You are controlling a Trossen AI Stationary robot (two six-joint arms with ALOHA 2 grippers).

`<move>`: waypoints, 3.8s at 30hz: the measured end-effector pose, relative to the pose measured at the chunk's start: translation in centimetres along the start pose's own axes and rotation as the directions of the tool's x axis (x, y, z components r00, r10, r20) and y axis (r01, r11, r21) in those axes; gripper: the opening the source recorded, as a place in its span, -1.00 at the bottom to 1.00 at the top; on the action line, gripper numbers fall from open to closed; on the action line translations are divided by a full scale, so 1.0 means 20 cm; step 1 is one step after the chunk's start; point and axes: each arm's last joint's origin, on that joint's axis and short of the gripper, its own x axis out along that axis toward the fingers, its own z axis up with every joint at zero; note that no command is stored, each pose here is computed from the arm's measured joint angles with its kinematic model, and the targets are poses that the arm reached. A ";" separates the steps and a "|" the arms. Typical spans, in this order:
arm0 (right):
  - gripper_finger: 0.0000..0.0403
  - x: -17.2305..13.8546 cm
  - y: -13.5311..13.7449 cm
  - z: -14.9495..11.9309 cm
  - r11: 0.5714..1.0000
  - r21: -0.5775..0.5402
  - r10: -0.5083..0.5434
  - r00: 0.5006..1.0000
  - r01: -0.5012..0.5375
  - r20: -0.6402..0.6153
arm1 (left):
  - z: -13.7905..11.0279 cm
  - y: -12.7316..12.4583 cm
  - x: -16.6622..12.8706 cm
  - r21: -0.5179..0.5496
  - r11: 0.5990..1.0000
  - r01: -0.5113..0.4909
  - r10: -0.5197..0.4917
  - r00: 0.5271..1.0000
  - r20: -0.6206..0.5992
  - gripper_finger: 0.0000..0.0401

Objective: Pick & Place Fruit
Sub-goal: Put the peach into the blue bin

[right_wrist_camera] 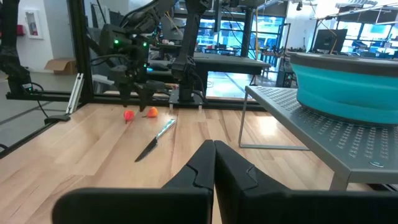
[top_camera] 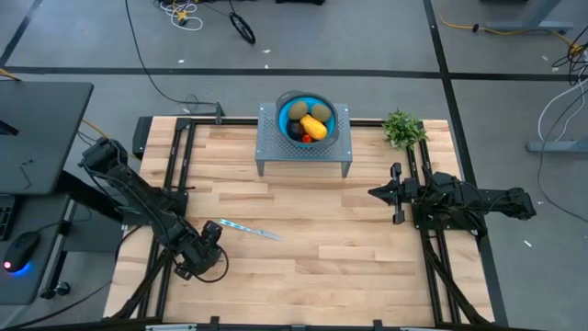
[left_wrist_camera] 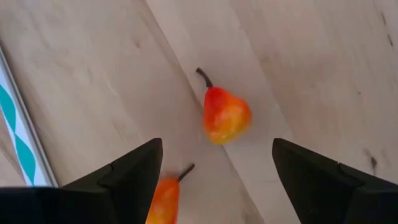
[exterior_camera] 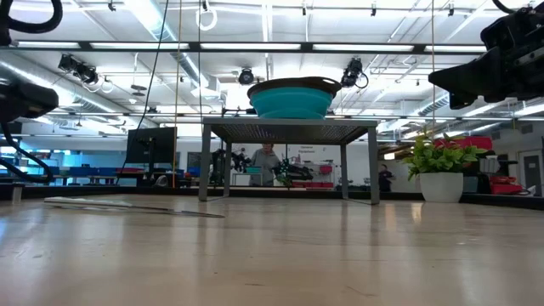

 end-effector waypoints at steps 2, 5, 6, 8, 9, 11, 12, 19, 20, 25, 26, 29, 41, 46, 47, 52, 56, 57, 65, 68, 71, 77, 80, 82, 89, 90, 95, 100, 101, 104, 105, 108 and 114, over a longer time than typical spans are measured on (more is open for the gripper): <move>-0.97 0.00 0.00 0.00 1.000 0.000 0.000 1.000 0.000 0.001 | 0.00 0.00 0.00 0.001 1.000 0.001 -0.001 1.000 0.003 0.55; -0.97 0.00 0.00 0.00 1.000 0.000 0.000 1.000 0.000 0.001 | 0.02 -0.01 0.00 -0.001 1.000 0.009 -0.009 0.999 0.034 0.55; -0.97 0.00 0.00 0.00 1.000 0.000 0.000 1.000 0.000 0.001 | 0.03 -0.01 0.02 -0.002 1.000 0.008 -0.008 0.999 0.033 0.55; -0.97 0.00 0.00 0.00 1.000 0.000 0.000 1.000 0.000 0.000 | 0.03 -0.01 0.05 -0.003 1.000 -0.003 0.003 1.000 0.001 0.55; -0.97 0.00 0.00 0.00 1.000 0.000 0.000 1.000 0.000 0.000 | 0.04 -0.02 0.07 0.002 1.000 -0.007 0.007 1.000 -0.021 0.55; -0.97 0.00 0.00 0.00 1.000 0.000 0.000 1.000 0.000 0.002 | 0.05 -0.02 0.10 0.012 1.000 -0.006 0.006 0.999 -0.046 0.55; -0.97 0.00 0.00 0.00 1.000 0.000 0.000 1.000 0.000 0.002 | 0.06 -0.03 0.12 0.016 1.000 -0.009 0.010 0.998 -0.058 0.55; -0.97 0.00 0.00 0.00 1.000 0.000 0.000 1.000 0.000 -0.001 | 0.08 -0.03 0.13 0.020 0.999 -0.028 0.029 0.998 -0.059 0.55; -0.97 0.00 0.00 0.00 1.000 0.000 0.000 1.000 0.000 -0.002 | 0.08 -0.03 0.12 0.020 0.999 -0.027 0.029 0.998 -0.058 0.55; -0.97 0.00 0.00 0.00 1.000 0.000 0.000 1.000 0.000 -0.002 | 0.08 -0.03 0.12 0.020 1.000 -0.022 0.024 0.998 -0.062 0.55; -0.97 0.00 0.00 0.00 1.000 0.000 0.000 1.000 0.000 -0.002 | 0.08 -0.03 0.12 0.019 1.000 -0.022 0.023 0.998 -0.062 0.55; -0.97 0.00 0.00 0.00 1.000 0.000 0.000 1.000 0.000 -0.002 | 0.08 -0.03 0.12 0.019 1.000 -0.021 0.022 0.998 -0.063 0.55; -0.97 0.00 0.00 0.00 1.000 0.000 0.000 1.000 0.000 -0.002 | 0.08 -0.03 0.12 0.048 0.999 -0.006 0.009 0.998 -0.065 0.27; -0.97 0.00 0.00 0.00 1.000 0.000 0.000 1.000 0.000 -0.002 | 0.08 -0.04 0.12 0.061 0.998 0.008 -0.004 0.998 -0.069 0.10; -0.97 0.00 0.00 0.00 1.000 0.000 0.000 1.000 0.000 -0.002 | 0.08 -0.04 0.12 0.063 0.998 0.008 -0.004 0.998 -0.069 0.06; -0.97 0.00 0.00 0.00 1.000 0.000 0.000 1.000 0.000 -0.002 | 0.08 -0.04 0.12 0.063 0.998 0.008 -0.004 0.998 -0.069 -0.07; -0.97 0.00 0.00 0.00 1.000 0.000 0.000 1.000 0.000 -0.002 | 0.08 -0.04 0.12 0.063 0.998 0.008 -0.004 0.998 -0.069 -0.15; -0.97 0.00 0.00 0.00 1.000 0.000 0.000 1.000 0.000 -0.002 | 0.08 -0.04 0.12 0.063 0.998 0.008 -0.004 0.998 -0.069 -0.17; -0.97 0.00 0.00 0.00 1.000 0.000 0.000 1.000 0.000 -0.002 | 0.08 -0.04 0.12 0.063 0.998 0.012 -0.008 0.998 -0.070 -0.29; -0.97 0.00 0.00 0.00 1.000 0.000 0.000 1.000 0.000 -0.002 | 0.08 -0.04 0.12 0.063 0.998 0.012 -0.008 0.998 -0.070 -0.29; -0.97 0.00 0.00 0.00 1.000 0.000 0.000 1.000 0.000 -0.002 | 0.08 -0.04 0.12 0.063 0.998 0.012 -0.008 0.998 -0.070 -0.29; -0.97 0.00 0.00 0.00 1.000 0.000 0.000 1.000 0.000 -0.002 | 0.08 -0.04 0.12 0.062 0.998 0.018 -0.013 0.997 -0.072 -0.31; -0.97 0.00 0.00 0.00 1.000 0.000 0.000 1.000 0.000 -0.002 | 0.08 -0.04 0.12 0.067 0.998 0.019 -0.014 0.997 -0.072 -0.31; -0.97 0.00 0.00 0.00 1.000 0.000 0.000 1.000 0.000 -0.002 | 0.08 -0.04 0.12 0.067 0.998 0.019 -0.014 0.997 -0.072 -0.32; -0.97 0.00 0.00 0.00 1.000 0.000 0.000 1.000 0.000 -0.002 | 0.07 -0.04 0.08 0.050 0.998 0.032 -0.028 0.996 -0.089 -0.33; -0.97 0.00 0.00 0.00 1.000 0.000 0.000 1.000 0.000 -0.002 | 0.08 -0.04 0.06 0.049 0.998 0.033 -0.029 0.996 -0.084 -0.34; -0.97 0.00 0.00 0.00 1.000 0.000 0.000 1.000 0.000 -0.002 | 0.08 -0.03 0.00 0.042 0.998 0.041 -0.039 0.998 -0.050 -0.34; -0.97 0.00 0.00 0.00 1.000 0.000 0.000 1.000 0.000 -0.002 | 0.08 -0.03 -0.01 0.041 0.998 0.043 -0.041 0.998 -0.046 -0.35; -0.97 0.00 0.00 0.00 1.000 0.000 0.000 1.000 0.000 -0.002 | 0.08 -0.03 -0.01 0.041 0.998 0.043 -0.041 0.998 -0.046 -0.35; -0.97 0.00 0.00 0.00 1.000 0.000 0.000 1.000 0.000 -0.002 | 0.08 -0.03 -0.01 0.044 0.998 0.043 -0.041 0.998 -0.046 -0.35; -0.97 0.00 0.00 0.00 1.000 0.000 0.000 1.000 0.000 -0.002 | 0.08 -0.03 -0.01 0.049 0.998 0.044 -0.042 0.998 -0.043 -0.35; -0.97 0.00 0.00 0.00 1.000 0.000 0.000 1.000 0.000 -0.002 | 0.09 -0.03 -0.04 0.058 0.997 0.046 -0.045 0.999 -0.018 -0.35; -0.97 0.00 0.00 0.00 1.000 0.000 0.000 1.000 0.000 -0.002 | 0.16 0.00 -0.20 0.027 0.997 0.069 -0.072 0.989 0.131 -0.35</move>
